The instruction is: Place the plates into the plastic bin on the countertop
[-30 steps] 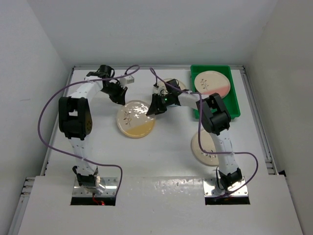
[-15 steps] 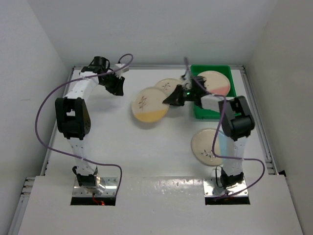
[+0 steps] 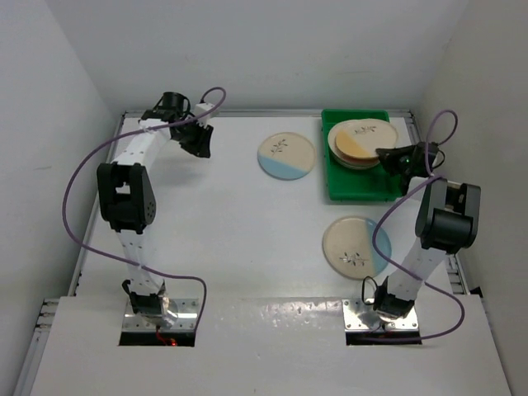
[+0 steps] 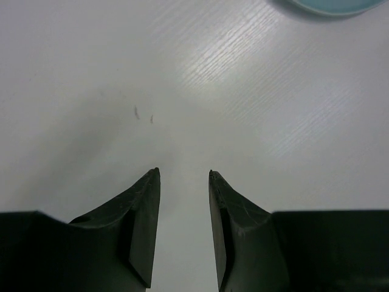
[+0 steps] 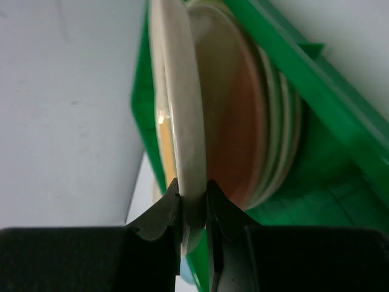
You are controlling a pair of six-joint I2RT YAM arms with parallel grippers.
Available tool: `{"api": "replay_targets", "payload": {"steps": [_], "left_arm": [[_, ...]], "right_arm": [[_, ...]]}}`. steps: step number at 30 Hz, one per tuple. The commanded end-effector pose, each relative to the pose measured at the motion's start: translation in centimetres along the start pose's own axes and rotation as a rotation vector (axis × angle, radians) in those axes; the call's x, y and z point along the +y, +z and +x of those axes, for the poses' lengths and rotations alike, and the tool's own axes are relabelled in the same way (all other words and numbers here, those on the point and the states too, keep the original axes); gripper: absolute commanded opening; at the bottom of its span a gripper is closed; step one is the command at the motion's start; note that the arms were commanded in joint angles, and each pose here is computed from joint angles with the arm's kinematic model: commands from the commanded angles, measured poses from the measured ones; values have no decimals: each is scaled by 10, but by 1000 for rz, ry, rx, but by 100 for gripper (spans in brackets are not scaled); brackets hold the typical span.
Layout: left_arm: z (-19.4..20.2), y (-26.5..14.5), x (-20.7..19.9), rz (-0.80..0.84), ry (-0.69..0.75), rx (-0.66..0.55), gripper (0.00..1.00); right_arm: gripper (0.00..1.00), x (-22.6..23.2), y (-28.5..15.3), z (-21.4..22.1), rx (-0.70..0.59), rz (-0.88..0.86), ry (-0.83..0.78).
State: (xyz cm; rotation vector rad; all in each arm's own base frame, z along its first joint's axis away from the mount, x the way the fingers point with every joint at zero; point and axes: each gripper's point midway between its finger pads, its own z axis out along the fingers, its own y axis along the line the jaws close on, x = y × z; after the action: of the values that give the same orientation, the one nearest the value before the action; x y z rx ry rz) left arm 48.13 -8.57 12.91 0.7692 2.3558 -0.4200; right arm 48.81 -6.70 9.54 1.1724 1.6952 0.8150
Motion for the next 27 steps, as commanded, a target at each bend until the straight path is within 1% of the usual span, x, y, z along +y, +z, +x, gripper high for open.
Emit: {"api": "replay_targets", "payload": {"steps": [1, 2, 3, 4, 5, 6, 7, 8, 9, 10, 11, 12, 13, 14, 15, 16, 17, 19, 20, 21, 23, 26, 27], "left_arm": [[-28, 13, -15, 3, 36, -38, 40], [-33, 15, -18, 6, 35, -45, 42], [-35, 25, -24, 20, 30, -41, 42], [-36, 31, -28, 28, 22, -37, 43], [-45, 35, -29, 27, 22, -56, 43], [-46, 49, -34, 41, 16, -51, 43], [-49, 55, -33, 39, -29, -58, 44], [-53, 64, -38, 48, -42, -64, 46], [-67, 70, -42, 48, -42, -101, 49], [-64, 86, -42, 68, -100, -96, 51], [-74, 92, -48, 83, -106, -120, 59], [-83, 101, -51, 93, -111, -155, 65], [-87, 108, -55, 101, -157, -164, 65], [-83, 125, -58, 103, -176, -155, 67], [-92, 129, -55, 100, -184, -187, 68], [-93, 137, -59, 95, -216, -187, 68], [-87, 151, -61, 85, -230, -170, 71], [-90, 160, -65, 93, -240, -178, 73], [-90, 166, -72, 103, -230, -175, 73], [-91, 168, -70, 93, -239, -177, 73], [-94, 176, -85, 99, -216, -178, 73], [-90, 189, -93, 86, -203, -167, 73], [-86, 196, -95, 61, -200, -155, 68]], "right_arm": [[0, 61, 5, -15, -50, -169, -32], [0, 55, 6, -14, -43, -136, -31], [0, 57, 10, -17, -49, -130, -36], [0, 45, 12, -14, -43, -83, -49], [0, 42, 15, -15, -48, -64, -58], [2, 39, 16, -11, -35, -43, -59], [5, 31, 18, -11, -38, -15, -83], [13, 25, 18, -8, -22, 21, -81], [20, 13, 18, 3, 15, 79, -98], [28, 9, 19, -1, -5, 114, -125], [41, -10, 13, 10, 38, 208, -135], [44, -17, 11, 12, 48, 240, -146], [47, -18, 12, 11, 42, 260, -183], [49, -27, 8, 17, 72, 305, -200], [50, -30, 7, 17, 78, 318, -213], [52, -28, 7, 17, 86, 321, -253], [53, -37, 1, 22, 114, 362, -248], [55, -32, -3, 20, 125, 367, -286], [56, -30, -4, 19, 130, 366, -313], [57, -35, -9, 24, 157, 391, -327], [57, -23, -14, 20, 151, 380, -411], [57, -17, -29, 30, 188, 388, -512], [58, -12, -37, 28, 190, 388, -543]]}}
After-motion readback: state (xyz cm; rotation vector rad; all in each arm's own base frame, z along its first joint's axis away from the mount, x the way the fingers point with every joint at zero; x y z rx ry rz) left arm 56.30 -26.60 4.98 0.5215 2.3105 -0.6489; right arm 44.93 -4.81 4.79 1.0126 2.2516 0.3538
